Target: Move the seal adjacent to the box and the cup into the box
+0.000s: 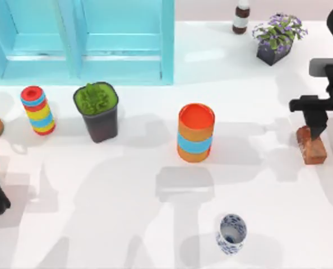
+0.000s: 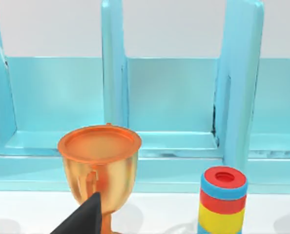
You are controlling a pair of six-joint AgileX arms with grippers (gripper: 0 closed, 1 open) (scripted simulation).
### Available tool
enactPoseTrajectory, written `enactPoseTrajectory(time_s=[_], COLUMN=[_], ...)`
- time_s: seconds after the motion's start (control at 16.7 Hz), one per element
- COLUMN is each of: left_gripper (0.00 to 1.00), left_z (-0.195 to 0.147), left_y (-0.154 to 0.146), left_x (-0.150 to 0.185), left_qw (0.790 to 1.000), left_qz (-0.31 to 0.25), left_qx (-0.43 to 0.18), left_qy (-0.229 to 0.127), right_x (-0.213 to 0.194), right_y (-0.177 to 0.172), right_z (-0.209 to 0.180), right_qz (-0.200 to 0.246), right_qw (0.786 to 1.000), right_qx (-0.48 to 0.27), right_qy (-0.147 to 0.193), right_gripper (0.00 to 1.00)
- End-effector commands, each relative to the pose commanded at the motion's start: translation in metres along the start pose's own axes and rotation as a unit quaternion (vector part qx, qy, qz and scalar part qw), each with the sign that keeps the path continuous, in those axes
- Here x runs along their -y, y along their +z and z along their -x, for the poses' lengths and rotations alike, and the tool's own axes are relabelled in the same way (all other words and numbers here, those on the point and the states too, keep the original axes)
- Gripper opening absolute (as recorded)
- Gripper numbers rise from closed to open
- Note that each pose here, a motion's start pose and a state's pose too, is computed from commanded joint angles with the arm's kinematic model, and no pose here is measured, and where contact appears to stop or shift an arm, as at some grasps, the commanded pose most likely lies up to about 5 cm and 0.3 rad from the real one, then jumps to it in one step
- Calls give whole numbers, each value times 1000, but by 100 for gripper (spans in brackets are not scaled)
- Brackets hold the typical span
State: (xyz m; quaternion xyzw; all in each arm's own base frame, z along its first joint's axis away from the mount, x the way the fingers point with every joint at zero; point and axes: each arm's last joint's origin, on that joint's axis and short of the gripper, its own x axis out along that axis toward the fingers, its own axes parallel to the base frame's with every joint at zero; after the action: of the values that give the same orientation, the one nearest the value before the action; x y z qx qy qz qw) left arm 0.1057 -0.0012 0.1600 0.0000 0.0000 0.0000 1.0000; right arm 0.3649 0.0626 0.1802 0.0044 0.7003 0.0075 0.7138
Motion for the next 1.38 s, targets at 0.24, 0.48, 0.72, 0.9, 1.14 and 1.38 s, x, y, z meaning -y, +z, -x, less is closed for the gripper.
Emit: enactPoseTrajectory(time_s=[0.24, 0.48, 0.72, 0.9, 1.14, 1.38], left_gripper=[100, 100, 100, 100, 100, 100], left_z=[0, 0, 0, 0, 0, 0], left_y=[0, 0, 0, 0, 0, 0], left_x=[0, 0, 0, 0, 0, 0], left_qw=[1000, 1000, 1000, 1000, 1000, 1000], left_qz=[0, 0, 0, 0, 0, 0], left_qx=[0, 0, 0, 0, 0, 0], left_qy=[0, 0, 0, 0, 0, 0], right_x=[0, 0, 0, -1, -2, -2], right_y=[0, 0, 0, 4, 6, 7], right_z=[0, 0, 1, 15, 40, 66], right_qz=[0, 0, 0, -1, 1, 0], right_qw=[1000, 1000, 1000, 1000, 1000, 1000], right_qx=[0, 0, 0, -2, -6, -2], right_qy=[0, 0, 0, 1, -1, -1], right_gripper=[100, 100, 100, 100, 100, 100])
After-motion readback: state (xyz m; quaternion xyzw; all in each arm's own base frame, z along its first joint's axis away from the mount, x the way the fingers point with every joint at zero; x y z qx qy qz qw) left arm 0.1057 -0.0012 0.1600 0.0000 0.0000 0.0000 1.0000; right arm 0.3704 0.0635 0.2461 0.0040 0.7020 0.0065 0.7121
